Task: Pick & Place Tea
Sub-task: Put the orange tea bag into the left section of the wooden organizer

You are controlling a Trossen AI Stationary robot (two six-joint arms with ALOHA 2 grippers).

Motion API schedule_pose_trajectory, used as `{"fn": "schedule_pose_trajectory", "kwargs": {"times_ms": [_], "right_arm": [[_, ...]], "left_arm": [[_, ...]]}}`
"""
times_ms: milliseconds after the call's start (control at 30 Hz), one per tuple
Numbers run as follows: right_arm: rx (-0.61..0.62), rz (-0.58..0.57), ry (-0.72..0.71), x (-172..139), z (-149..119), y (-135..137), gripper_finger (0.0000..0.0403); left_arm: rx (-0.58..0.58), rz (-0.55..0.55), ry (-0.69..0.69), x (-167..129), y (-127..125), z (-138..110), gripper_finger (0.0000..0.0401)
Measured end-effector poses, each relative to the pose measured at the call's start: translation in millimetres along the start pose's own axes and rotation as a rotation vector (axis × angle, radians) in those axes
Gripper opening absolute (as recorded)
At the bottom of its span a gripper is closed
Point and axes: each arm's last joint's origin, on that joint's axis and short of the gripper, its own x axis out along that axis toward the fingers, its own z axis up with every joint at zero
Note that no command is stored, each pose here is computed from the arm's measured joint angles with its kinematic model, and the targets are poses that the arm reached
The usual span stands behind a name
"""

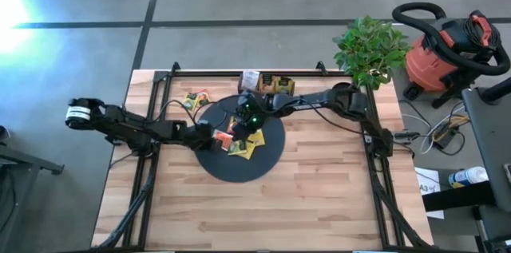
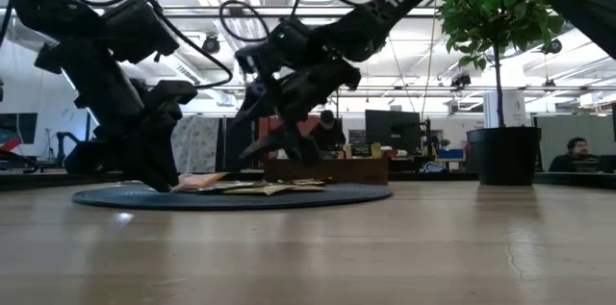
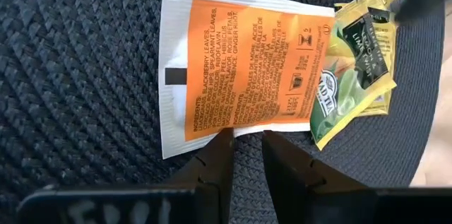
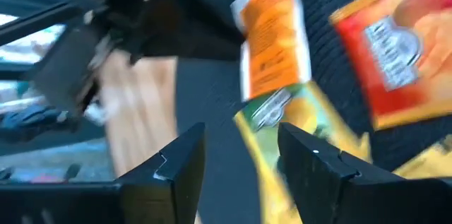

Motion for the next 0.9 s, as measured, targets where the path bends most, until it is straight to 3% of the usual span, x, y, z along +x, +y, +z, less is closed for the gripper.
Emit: {"fn": "schedule_pose_trajectory", "kwargs": {"times_ms": [167, 567, 900], "right_arm": [[0.008, -0.090, -0.070, 8, 5, -9, 0.0176], [-0.004, -0.086, -0.053, 31, 5, -10, 0.0176], [-0.060, -0.111, -0.137, 31, 20, 0, 0.0175]], "left_arm": [[0.002, 0.015, -0.018, 0, 2, 0, 0.0080], [-0.004, -0.015, -0.075, 2, 0, 2, 0.0080], [-0.003, 0.006, -0.054, 10, 2, 0, 0.0080]]}}
